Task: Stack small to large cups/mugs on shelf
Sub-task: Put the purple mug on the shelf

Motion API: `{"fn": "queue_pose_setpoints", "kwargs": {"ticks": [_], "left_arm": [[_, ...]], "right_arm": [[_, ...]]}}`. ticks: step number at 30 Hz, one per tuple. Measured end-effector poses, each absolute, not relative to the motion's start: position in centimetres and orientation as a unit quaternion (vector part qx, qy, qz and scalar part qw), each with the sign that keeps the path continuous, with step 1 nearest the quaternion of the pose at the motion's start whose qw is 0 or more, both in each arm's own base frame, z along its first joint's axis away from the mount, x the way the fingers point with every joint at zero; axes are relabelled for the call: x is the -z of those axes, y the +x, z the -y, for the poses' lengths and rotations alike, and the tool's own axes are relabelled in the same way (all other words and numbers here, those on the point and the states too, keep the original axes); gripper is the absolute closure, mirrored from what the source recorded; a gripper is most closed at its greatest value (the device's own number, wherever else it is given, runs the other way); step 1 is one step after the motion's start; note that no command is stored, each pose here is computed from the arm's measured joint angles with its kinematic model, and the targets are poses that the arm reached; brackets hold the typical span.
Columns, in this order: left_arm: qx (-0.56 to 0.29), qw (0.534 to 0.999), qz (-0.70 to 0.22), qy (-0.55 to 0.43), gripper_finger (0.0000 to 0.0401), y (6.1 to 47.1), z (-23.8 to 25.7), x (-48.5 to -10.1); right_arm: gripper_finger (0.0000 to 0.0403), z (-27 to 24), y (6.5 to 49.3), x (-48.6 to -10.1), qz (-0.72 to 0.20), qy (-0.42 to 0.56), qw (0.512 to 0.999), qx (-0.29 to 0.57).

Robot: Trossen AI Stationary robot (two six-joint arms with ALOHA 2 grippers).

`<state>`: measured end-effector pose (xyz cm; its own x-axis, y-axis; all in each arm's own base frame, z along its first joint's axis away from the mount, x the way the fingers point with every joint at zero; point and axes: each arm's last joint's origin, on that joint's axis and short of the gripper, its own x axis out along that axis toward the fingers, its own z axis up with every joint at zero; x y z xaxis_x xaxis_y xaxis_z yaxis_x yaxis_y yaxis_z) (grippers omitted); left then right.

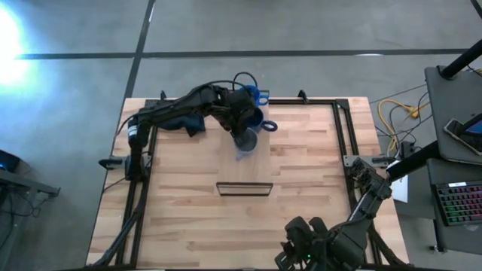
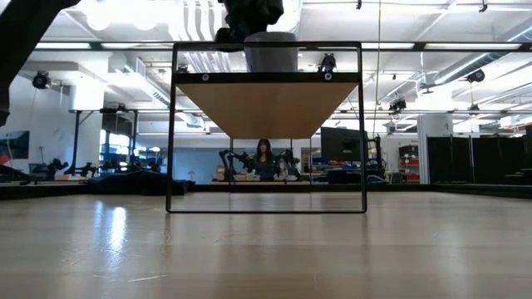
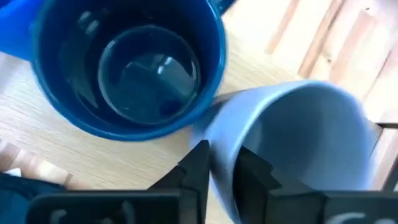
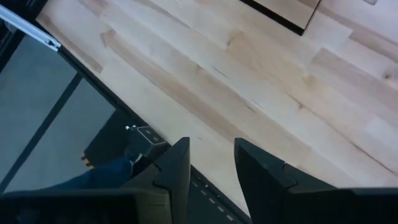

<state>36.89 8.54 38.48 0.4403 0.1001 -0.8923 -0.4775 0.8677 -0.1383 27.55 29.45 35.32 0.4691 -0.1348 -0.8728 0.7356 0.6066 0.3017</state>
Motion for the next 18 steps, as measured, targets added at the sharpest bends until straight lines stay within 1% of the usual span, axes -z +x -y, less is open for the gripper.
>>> {"fn": "queue_pose_setpoints", "kwargs": {"ticks": [4, 7, 13, 18], "left_arm": [[-0.173, 0.821, -0.509, -0.191, 0.0335, 37.0, -8.6, -37.9], [-0.169, 0.816, -0.517, -0.195, 0.0323, 37.0, -8.6, -37.4], [-0.168, 0.816, -0.516, -0.197, 0.0320, 37.0, -8.7, -37.3], [-0.150, 0.815, -0.519, -0.209, 0.0320, 37.1, -8.5, -37.1]], "right_arm": [[0.0284, -29.5, 27.5, -35.3, -0.435, 0.343, 0.785, 0.276], [0.0284, -29.4, 27.6, -35.3, -0.434, 0.343, 0.786, 0.276], [0.0285, -29.4, 27.6, -35.3, -0.429, 0.342, 0.789, 0.278], [0.0285, -29.4, 27.6, -35.3, -0.430, 0.339, 0.790, 0.276]]}}
